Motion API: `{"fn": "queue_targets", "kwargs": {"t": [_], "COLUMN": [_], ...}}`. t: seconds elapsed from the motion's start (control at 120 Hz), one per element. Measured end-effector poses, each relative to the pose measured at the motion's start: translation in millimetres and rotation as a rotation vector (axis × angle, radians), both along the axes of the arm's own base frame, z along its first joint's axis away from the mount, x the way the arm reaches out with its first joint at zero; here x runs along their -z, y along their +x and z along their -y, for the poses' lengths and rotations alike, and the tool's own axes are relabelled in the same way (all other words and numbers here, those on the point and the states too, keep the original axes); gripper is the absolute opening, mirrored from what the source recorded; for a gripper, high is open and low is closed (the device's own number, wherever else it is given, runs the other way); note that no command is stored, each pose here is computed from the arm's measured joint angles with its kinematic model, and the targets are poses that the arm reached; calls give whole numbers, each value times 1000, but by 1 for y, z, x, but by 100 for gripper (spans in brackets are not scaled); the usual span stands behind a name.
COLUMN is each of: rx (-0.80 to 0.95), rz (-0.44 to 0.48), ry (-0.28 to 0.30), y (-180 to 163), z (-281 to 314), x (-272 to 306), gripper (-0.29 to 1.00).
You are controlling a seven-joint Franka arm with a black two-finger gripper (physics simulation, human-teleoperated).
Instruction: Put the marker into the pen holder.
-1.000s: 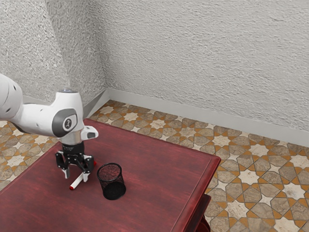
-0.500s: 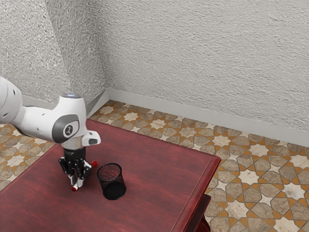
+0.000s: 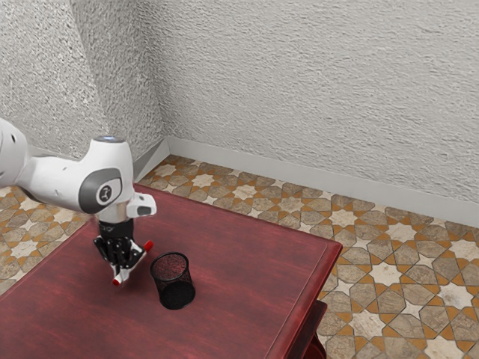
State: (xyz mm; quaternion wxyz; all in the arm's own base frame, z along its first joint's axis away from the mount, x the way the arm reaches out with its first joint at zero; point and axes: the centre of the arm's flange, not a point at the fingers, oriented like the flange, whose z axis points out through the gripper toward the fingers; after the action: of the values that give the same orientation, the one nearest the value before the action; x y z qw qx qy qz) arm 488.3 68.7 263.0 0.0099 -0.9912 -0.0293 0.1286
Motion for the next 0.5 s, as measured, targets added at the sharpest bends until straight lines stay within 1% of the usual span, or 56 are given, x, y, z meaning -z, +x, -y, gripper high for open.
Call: {"fn": "queue_targets", "kwargs": {"t": [0.067, 0.117, 0.167, 0.242, 0.342, 0.408, 0.5], "rx": [23, 42, 64, 169, 246, 247, 231], "rz": [46, 97, 157, 212, 206, 184, 159], "ry": [0, -2, -4, -14, -30, -41, -50], "y": [2, 1, -7, -26, -49, -63, -73], "z": [11, 20, 32, 84, 129, 136, 137], "x": [-30, -62, -100, -141, -156, -154, -155], "gripper": [-3, -4, -4, -4, -5, -4, -4]}}
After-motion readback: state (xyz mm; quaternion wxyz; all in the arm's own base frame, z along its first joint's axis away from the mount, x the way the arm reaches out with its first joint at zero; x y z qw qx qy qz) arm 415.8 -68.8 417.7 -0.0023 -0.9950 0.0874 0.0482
